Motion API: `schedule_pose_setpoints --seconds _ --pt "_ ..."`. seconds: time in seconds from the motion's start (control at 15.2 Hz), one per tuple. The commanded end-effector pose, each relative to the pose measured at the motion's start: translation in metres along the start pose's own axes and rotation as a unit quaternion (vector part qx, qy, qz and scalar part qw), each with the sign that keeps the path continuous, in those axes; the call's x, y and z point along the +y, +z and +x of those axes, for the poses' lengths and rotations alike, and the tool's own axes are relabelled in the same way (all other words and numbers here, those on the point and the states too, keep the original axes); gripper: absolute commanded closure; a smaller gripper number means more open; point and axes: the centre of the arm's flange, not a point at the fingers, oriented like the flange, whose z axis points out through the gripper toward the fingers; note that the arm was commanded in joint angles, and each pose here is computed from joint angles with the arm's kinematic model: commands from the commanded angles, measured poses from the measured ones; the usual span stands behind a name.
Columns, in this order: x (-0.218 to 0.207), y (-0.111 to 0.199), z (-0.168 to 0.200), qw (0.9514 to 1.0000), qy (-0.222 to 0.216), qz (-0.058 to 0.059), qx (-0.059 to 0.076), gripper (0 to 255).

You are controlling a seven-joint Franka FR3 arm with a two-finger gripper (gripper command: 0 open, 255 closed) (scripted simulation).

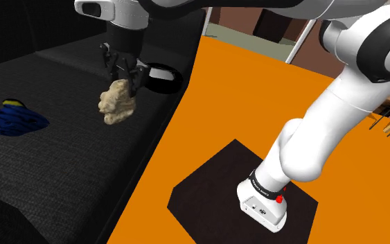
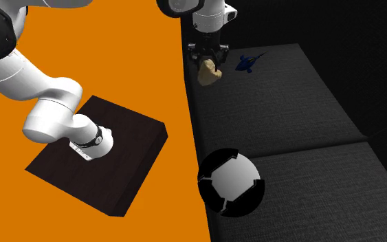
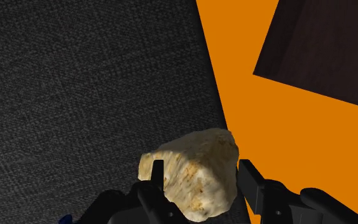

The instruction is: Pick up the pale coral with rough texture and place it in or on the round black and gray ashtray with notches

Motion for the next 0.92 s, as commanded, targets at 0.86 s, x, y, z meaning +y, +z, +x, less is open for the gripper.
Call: schedule_pose_setpoints --seconds 0.86 --pt "0.051 -0.005 -0.191 1.0000 -0.001 0.000 0.000 255"
